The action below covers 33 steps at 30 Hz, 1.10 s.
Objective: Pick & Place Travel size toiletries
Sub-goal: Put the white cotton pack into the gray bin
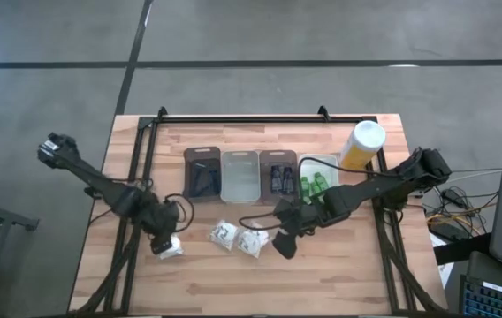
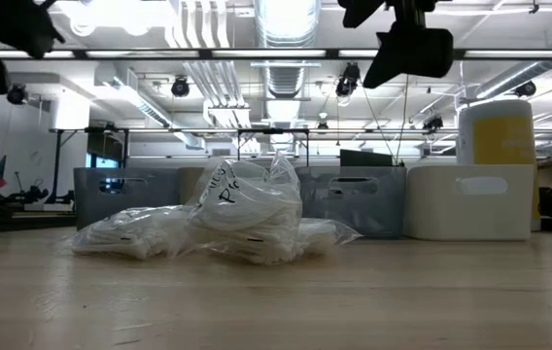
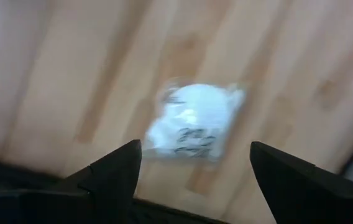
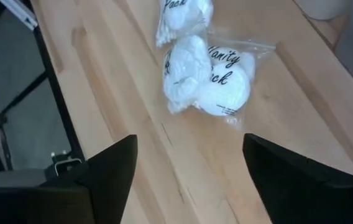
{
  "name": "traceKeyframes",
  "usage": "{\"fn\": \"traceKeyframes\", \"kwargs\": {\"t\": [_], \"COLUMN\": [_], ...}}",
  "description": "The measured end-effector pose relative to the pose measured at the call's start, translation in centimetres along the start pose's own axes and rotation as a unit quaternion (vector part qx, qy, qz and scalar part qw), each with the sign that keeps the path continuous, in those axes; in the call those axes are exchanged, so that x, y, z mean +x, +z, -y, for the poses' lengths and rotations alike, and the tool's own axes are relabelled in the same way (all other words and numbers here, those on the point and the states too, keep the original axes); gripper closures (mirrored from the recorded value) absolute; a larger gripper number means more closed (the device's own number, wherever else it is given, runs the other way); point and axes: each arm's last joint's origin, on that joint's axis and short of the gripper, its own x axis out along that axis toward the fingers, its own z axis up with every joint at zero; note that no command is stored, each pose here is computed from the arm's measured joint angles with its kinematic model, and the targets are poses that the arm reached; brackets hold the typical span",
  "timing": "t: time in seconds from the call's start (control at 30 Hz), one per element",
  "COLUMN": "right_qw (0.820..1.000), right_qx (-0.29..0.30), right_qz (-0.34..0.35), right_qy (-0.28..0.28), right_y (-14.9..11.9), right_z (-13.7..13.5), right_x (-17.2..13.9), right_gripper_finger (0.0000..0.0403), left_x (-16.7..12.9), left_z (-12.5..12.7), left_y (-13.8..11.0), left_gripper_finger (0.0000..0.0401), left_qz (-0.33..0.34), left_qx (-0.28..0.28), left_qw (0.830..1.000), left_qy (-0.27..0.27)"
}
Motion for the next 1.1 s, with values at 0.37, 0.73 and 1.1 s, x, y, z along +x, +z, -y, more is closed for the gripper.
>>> {"fn": "traceKeyframes", "kwargs": {"t": [0.37,0.73,1.1], "right_qw": [0.999,0.999,1.0], "right_qx": [-0.043,-0.039,-0.008], "right_qz": [-0.004,-0.002,0.002], "right_qy": [0.007,0.005,0.0], "right_y": [0.2,0.4,1.1], "right_z": [0.2,0.4,0.9], "right_x": [-0.7,-0.8,-0.7], "right_gripper_finger": [0.006,0.0044,0.0043], "left_x": [5.4,8.5,7.1], "left_z": [-2.5,-4.2,-1.7], "left_y": [-1.4,-2.3,-0.8], "left_gripper_finger": [0.0096,0.0096,0.0096], "left_qz": [-0.032,-0.112,-0.053], "left_qx": [-0.085,-0.058,0.074], "left_qw": [0.995,0.992,0.988], "left_qy": [0.048,0.009,-0.121]}}
